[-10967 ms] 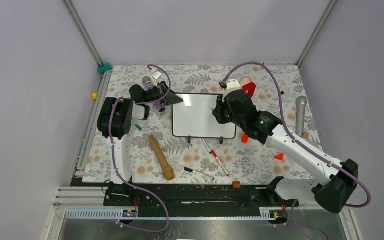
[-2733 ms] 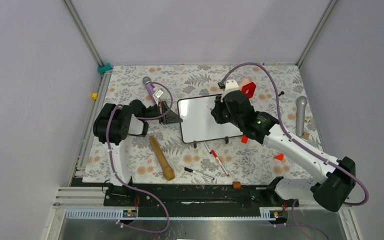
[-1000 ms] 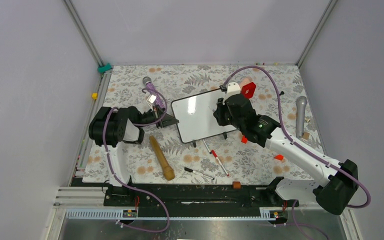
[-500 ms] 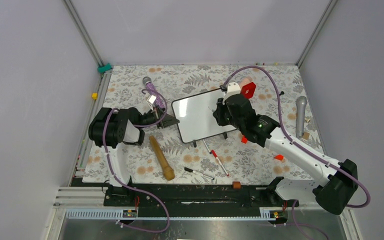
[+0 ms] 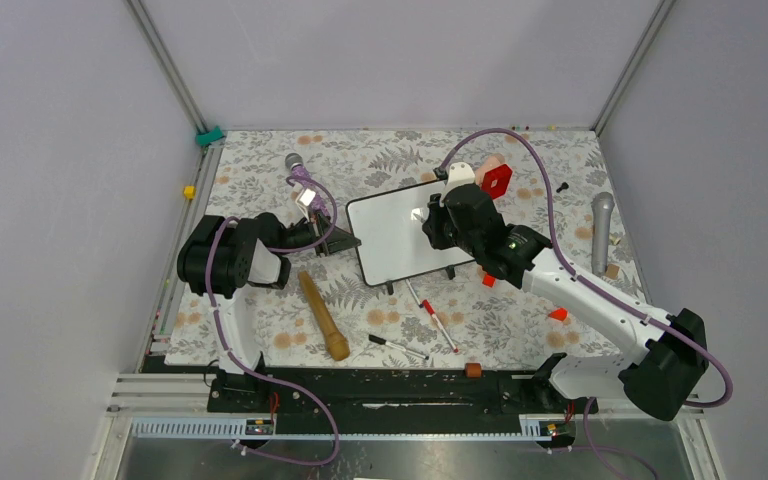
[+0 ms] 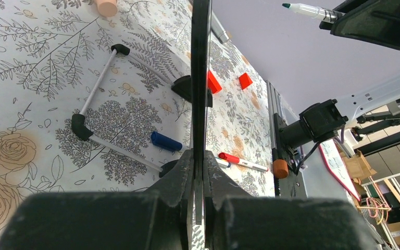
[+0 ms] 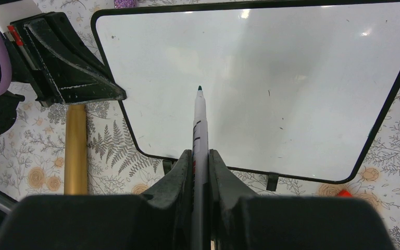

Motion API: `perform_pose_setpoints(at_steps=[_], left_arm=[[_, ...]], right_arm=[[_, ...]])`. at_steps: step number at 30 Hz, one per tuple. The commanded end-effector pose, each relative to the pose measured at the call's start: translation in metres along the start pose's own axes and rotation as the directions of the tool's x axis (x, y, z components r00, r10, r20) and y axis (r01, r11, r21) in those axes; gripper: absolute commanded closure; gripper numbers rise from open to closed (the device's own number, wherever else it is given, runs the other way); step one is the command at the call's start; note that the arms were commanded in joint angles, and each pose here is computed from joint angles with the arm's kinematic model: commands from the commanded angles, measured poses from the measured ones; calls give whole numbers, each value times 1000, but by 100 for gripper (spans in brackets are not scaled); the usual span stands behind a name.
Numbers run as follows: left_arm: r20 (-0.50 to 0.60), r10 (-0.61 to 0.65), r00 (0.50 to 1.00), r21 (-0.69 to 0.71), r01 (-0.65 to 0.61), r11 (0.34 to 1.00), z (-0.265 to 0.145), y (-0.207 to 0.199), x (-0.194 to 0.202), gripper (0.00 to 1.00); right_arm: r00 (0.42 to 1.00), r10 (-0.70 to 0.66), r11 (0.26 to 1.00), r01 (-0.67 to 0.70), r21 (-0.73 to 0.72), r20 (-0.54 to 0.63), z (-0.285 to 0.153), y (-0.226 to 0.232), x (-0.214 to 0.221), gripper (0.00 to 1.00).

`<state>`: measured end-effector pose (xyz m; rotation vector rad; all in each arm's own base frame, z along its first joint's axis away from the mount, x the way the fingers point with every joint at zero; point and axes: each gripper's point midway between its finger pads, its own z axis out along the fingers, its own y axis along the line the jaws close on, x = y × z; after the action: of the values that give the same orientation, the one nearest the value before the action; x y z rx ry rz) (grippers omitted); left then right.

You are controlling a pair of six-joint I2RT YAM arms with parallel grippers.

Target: Write a sentence on the whiteboard

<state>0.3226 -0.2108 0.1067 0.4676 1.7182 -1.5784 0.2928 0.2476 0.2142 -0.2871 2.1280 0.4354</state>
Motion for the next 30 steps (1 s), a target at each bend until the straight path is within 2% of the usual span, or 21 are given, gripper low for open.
perform_pose_setpoints(at_steps=[1, 11, 15, 16, 30], left_arm=[[-14, -28, 999, 10, 28, 1000, 2, -1, 2, 98], [-6, -64, 998, 8, 64, 998, -5, -6, -5, 92], [-25, -94, 995, 20, 95, 995, -7, -7, -4, 75], [-21, -106, 994, 16, 106, 994, -7, -5, -4, 74], [-4, -115, 993, 0, 115, 993, -9, -2, -5, 74]], right_arm=[[998, 23, 1000, -22, -11, 53, -6, 4, -20, 100], [999, 15, 1000, -14, -14, 45, -6, 4, -18, 100], [999, 16, 1000, -15, -16, 46, -6, 4, -19, 100], [999, 15, 1000, -14, -17, 49, -7, 4, -19, 100], [999, 18, 1000, -17, -21, 44, -3, 7, -21, 100]])
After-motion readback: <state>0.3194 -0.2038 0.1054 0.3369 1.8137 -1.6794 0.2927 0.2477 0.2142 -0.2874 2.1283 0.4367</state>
